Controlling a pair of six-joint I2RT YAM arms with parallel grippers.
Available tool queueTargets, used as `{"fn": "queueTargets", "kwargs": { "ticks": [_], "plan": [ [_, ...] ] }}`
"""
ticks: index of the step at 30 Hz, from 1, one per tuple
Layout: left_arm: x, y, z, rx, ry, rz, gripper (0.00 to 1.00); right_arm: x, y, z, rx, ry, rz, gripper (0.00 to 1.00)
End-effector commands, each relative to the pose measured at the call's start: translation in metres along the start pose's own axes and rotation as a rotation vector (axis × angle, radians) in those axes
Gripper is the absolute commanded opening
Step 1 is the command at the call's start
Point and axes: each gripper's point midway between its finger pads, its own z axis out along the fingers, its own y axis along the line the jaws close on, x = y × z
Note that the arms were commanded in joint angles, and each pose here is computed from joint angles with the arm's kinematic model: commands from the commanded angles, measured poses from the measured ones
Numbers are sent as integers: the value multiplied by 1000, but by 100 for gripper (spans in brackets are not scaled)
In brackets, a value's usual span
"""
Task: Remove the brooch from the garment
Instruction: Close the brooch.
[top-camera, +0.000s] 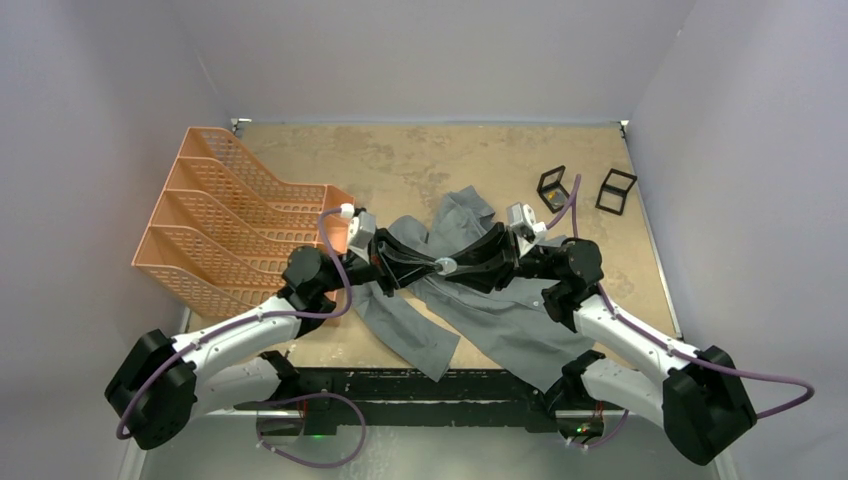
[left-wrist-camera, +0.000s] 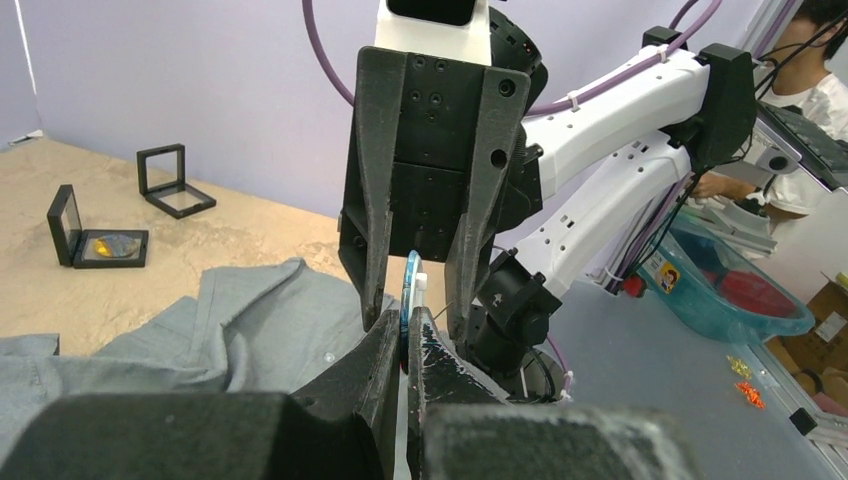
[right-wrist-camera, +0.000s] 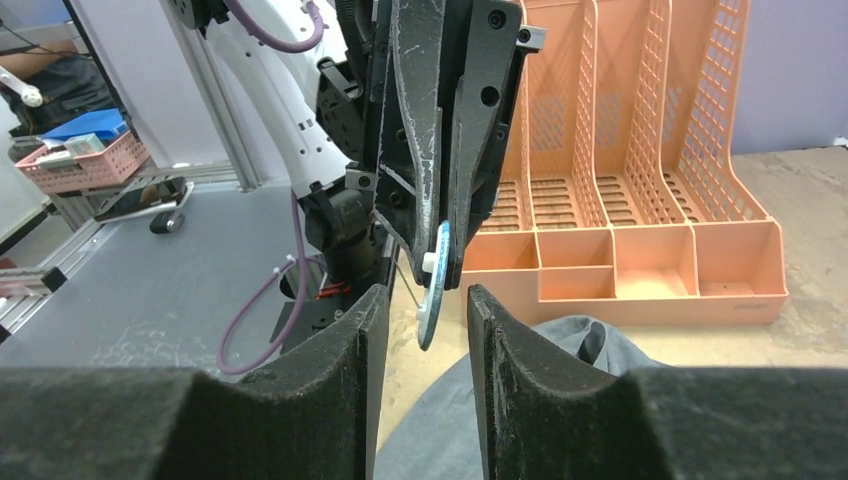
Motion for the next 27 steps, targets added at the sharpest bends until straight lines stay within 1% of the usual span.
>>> {"fn": "queueTargets", "kwargs": {
  "ticks": [1, 4, 6, 12, 17, 27],
  "plan": [
    [-23, -6, 5, -1, -57, 30, 0, -26, 2, 7, -4, -52, -78, 38],
    [-24, -6, 4, -12, -64, 33, 0, -24, -1, 7, 1, -51, -72, 37],
    [-25, -5, 4, -21, -63, 36, 0, -24, -1, 7, 3, -52, -71, 33],
    [-22, -4, 5, -22, -51, 40, 0, -25, -3, 8, 11, -56, -71, 26],
    [-21, -5, 6, -17, -46, 40, 0, -26, -4, 8, 22, -62, -63, 23],
    [-23, -13, 4, 8, -49, 63, 0, -24, -10, 8, 49, -78, -44, 15]
  ]
}}
